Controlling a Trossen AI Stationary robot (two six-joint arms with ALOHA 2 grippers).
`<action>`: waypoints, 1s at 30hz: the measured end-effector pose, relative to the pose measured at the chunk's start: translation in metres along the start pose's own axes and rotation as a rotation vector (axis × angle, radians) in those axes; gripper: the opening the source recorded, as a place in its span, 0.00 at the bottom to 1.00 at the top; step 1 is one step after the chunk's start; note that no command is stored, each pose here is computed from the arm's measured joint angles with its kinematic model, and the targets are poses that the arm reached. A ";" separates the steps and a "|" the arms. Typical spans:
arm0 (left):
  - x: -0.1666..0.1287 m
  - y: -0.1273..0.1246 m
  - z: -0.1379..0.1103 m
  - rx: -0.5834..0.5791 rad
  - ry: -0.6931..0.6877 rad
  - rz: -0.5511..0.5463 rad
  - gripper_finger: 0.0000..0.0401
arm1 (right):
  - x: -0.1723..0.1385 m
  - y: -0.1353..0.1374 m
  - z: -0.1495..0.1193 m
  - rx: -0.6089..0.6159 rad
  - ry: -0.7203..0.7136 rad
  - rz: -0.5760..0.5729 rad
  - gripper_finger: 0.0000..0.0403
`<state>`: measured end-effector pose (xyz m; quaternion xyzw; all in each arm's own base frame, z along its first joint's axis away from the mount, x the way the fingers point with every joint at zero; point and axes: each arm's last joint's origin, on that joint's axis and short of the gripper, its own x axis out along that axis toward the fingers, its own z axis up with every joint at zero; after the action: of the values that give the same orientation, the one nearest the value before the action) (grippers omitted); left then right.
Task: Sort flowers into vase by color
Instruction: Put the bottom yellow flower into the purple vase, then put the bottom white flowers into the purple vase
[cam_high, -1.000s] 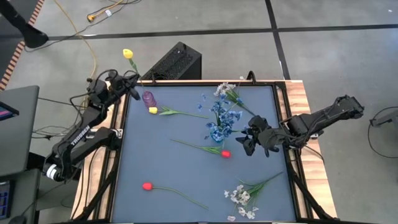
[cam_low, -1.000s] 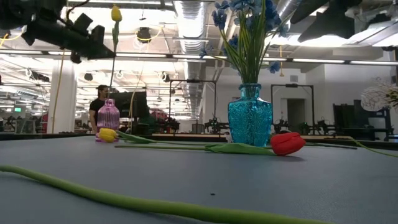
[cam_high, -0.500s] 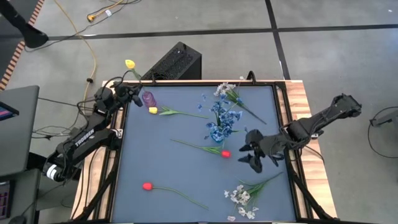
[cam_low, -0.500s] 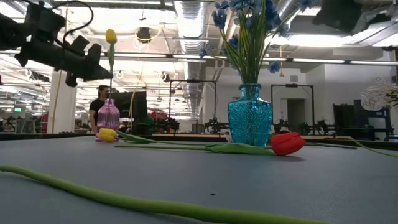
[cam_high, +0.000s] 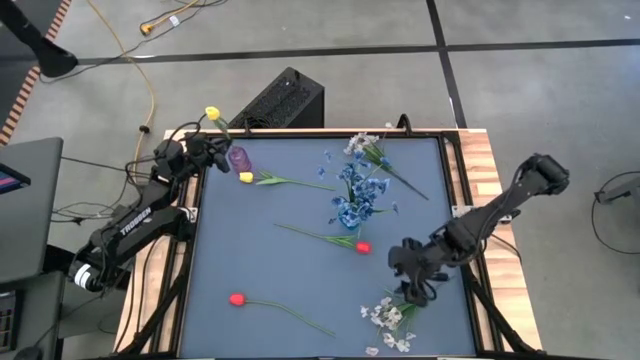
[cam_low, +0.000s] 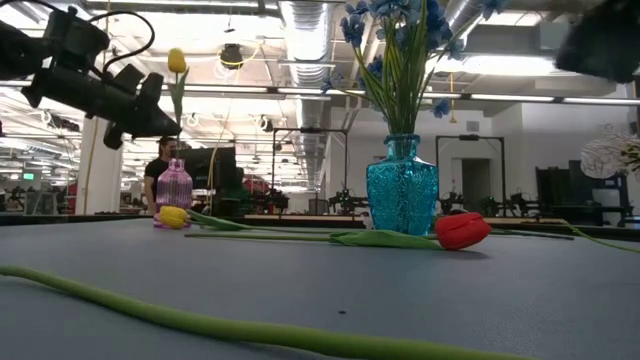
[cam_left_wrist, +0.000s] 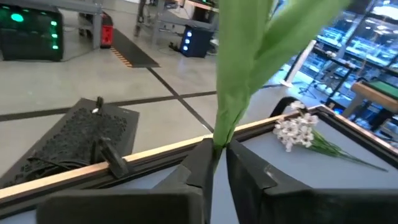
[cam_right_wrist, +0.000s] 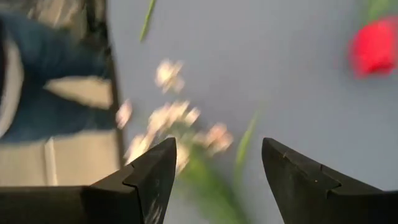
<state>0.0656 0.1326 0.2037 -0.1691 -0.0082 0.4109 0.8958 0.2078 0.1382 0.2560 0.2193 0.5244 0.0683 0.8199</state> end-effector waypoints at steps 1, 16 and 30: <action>0.000 -0.001 0.001 0.000 0.003 -0.010 0.11 | 0.002 0.002 -0.003 0.003 0.036 0.023 0.66; -0.018 -0.009 -0.002 0.008 0.344 -0.040 0.49 | 0.036 0.014 -0.039 -0.252 0.303 -0.064 0.66; -0.036 -0.026 0.015 -0.282 0.411 -0.011 0.54 | 0.066 0.012 -0.046 -0.381 0.455 -0.039 0.66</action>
<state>0.0589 0.0950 0.2308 -0.3722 0.1160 0.3579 0.8484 0.1977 0.1850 0.1903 0.0303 0.6766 0.1970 0.7088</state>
